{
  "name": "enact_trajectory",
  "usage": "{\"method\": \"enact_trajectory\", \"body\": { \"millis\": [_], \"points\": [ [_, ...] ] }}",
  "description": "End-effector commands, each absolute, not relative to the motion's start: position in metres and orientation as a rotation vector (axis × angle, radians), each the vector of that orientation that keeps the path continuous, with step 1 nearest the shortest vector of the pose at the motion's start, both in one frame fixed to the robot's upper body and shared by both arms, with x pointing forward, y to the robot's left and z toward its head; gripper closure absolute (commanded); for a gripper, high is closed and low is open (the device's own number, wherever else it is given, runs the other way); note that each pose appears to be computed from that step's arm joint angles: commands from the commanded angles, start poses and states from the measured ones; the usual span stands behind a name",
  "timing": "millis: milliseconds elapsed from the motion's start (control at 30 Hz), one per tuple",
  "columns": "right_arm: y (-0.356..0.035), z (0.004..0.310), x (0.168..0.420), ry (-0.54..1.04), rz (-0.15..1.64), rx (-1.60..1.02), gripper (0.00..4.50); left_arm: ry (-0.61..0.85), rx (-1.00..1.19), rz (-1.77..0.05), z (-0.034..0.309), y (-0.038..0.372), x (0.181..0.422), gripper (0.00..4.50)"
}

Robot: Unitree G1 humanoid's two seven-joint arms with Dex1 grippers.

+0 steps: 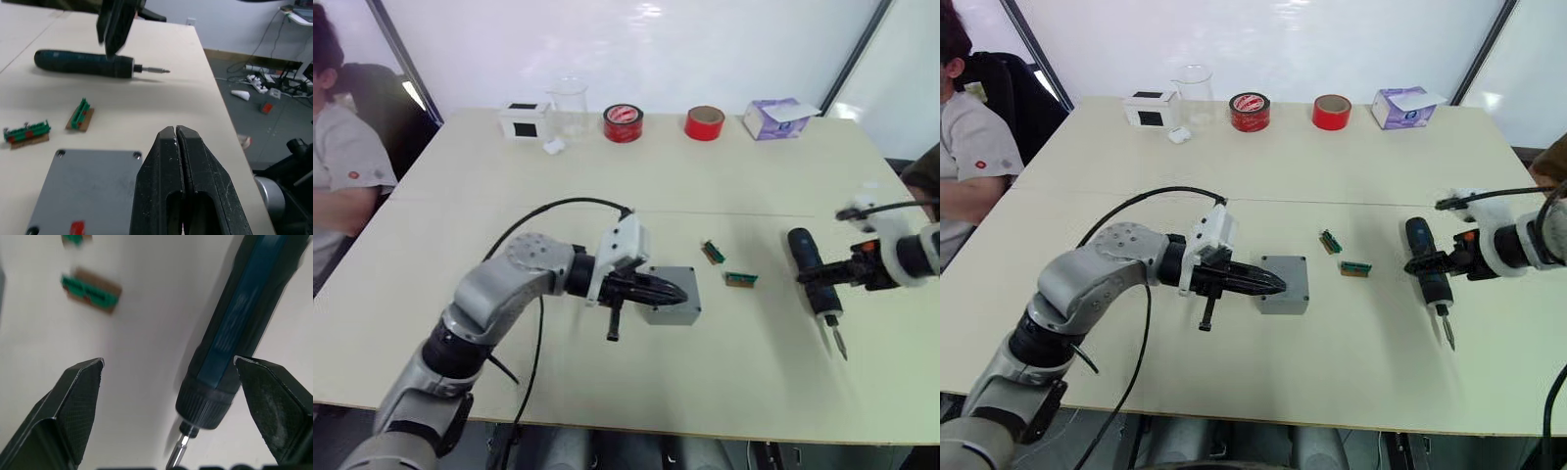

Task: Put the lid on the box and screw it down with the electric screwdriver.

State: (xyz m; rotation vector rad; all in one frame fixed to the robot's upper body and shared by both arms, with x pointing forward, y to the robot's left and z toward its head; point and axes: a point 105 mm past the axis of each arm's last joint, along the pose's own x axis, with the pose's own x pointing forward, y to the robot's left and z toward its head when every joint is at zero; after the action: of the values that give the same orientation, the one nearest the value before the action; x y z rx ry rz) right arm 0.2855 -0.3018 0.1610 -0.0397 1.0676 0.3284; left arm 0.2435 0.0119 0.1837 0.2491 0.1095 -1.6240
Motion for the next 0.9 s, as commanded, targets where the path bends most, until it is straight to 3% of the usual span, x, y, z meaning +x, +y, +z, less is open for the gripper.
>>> {"method": "enact_trajectory", "body": {
  "millis": [33,333,600,733,900],
  "points": [
    [-0.318,0.158,0.291,1.086,0.297,-0.097,0.04,0.069,0.255,-1.595,0.186,0.010,0.240,4.50],
    [-0.337,0.145,0.313,1.155,0.266,-0.172,0.04,0.054,0.219,-1.544,0.184,0.006,0.242,4.50],
    [-0.351,0.128,0.311,1.263,0.254,-0.172,0.04,0.045,0.192,-1.494,0.185,0.006,0.244,4.50],
    [-0.354,0.124,0.306,1.324,0.287,-0.197,0.90,0.054,0.195,-1.482,0.182,0.009,0.245,4.50],
    [-0.352,0.119,0.305,1.349,0.292,-0.185,2.57,0.059,0.187,-1.467,0.181,0.010,0.248,4.50]
  ]
}}
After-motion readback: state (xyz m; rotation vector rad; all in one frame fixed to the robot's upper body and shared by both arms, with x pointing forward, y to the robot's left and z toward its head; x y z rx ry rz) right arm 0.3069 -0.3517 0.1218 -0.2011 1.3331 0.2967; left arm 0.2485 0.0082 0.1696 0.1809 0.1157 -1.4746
